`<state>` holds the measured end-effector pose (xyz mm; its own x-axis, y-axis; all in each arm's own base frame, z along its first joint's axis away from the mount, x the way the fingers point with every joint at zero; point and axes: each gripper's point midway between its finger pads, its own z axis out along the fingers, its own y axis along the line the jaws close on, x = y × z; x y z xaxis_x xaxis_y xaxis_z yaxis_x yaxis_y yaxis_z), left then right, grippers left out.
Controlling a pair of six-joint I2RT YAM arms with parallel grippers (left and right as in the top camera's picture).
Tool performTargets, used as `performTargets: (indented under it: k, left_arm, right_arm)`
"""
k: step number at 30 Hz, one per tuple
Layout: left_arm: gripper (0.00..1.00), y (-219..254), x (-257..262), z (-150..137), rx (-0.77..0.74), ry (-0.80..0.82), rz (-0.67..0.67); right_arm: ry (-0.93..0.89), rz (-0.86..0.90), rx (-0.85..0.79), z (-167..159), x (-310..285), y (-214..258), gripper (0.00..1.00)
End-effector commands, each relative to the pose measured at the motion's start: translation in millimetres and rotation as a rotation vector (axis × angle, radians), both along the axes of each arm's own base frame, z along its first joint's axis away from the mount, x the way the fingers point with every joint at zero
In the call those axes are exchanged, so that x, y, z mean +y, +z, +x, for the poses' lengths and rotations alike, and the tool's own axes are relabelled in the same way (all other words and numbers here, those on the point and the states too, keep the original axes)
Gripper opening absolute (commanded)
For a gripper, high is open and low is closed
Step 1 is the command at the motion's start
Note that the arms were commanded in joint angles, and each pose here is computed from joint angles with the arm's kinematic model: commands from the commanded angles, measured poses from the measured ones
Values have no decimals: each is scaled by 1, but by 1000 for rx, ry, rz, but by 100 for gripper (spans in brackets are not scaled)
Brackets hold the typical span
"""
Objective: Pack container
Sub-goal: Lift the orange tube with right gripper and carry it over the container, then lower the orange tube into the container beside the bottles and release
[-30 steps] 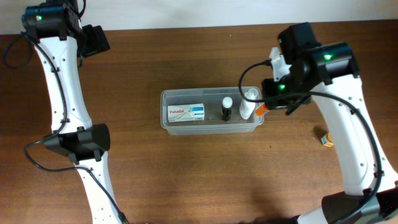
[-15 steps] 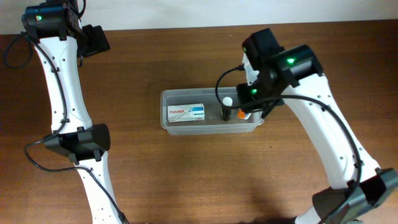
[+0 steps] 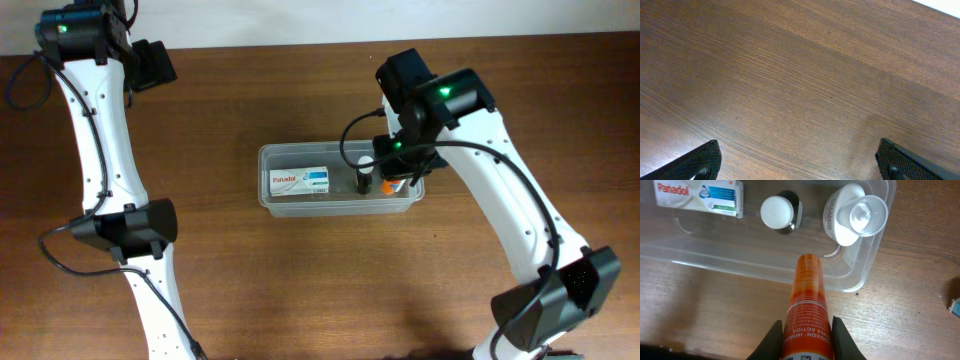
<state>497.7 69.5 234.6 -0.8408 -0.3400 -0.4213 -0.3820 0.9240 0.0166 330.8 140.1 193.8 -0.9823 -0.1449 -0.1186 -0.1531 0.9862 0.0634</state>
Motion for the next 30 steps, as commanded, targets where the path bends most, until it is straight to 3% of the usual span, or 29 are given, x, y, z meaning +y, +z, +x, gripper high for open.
performTargets:
  k: [1,30]
  left_arm:
    - [99,8,0,-2,-16,-12,18]
    - [99,8,0,-2,-16,-12,18]
  right_arm:
    - [-5,-22,4,3,1,-7,16]
    - [-8,-63,104,13,6,-54,16]
